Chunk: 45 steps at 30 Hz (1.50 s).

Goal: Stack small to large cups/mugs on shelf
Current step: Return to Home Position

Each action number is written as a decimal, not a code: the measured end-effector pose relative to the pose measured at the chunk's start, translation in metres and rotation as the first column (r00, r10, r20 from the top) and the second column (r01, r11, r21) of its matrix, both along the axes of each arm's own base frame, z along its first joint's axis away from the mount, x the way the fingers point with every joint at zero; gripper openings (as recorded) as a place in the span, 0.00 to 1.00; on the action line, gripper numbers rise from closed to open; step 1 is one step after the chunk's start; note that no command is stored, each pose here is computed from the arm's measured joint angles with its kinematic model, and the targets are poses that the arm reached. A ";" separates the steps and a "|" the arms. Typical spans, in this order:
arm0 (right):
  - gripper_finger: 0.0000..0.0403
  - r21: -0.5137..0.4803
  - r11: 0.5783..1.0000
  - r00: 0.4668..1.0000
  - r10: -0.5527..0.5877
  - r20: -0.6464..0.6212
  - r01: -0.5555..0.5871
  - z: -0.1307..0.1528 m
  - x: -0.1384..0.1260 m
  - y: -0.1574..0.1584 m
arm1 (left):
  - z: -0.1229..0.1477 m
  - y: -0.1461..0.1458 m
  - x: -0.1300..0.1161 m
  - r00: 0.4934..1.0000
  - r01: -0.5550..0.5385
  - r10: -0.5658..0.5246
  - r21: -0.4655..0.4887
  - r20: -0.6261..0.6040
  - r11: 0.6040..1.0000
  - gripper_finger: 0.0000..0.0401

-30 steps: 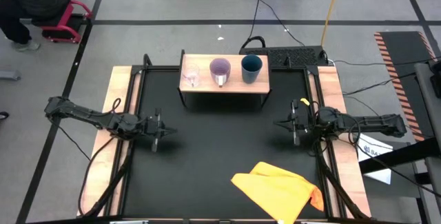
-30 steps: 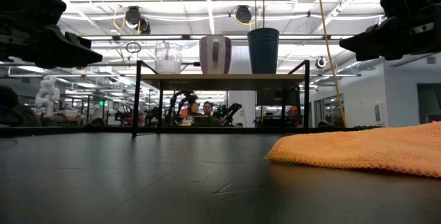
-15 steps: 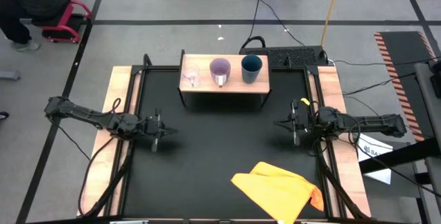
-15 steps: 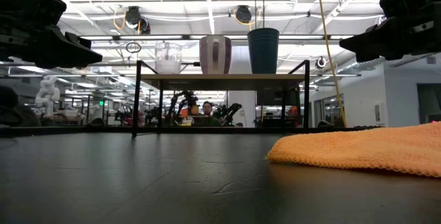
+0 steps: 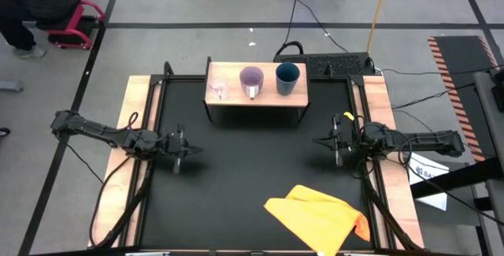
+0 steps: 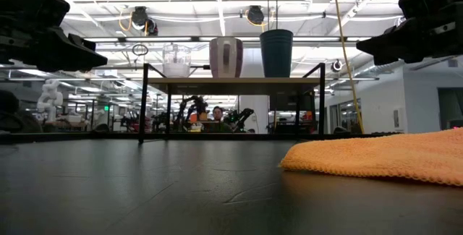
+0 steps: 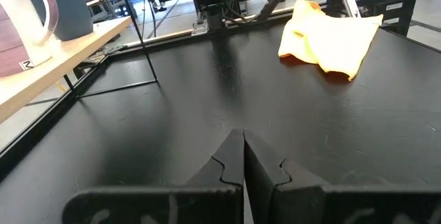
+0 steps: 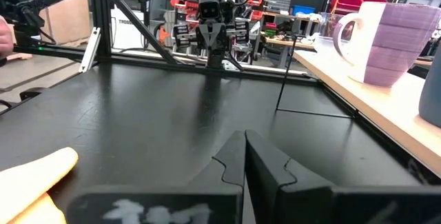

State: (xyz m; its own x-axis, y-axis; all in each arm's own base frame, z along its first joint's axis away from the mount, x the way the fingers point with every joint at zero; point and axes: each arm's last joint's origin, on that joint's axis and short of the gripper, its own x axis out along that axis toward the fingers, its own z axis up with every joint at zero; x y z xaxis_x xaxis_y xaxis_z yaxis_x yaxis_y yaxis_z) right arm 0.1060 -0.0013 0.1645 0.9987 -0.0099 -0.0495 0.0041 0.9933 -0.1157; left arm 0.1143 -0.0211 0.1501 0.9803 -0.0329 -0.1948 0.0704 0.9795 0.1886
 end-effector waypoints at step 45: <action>0.00 0.000 1.000 1.000 0.000 0.001 0.000 0.000 0.000 0.000 | 0.015 0.011 0.003 0.975 -0.160 0.162 -0.029 0.153 0.987 0.01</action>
State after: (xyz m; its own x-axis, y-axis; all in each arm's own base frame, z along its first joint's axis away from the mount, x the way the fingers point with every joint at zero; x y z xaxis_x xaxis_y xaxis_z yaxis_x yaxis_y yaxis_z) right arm 0.1060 -0.0013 0.1646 0.9988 -0.0095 -0.0488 0.0038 0.9932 -0.1160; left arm 0.1171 -0.0106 0.1650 0.9912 0.1258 -0.0413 -0.1172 0.9787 0.1688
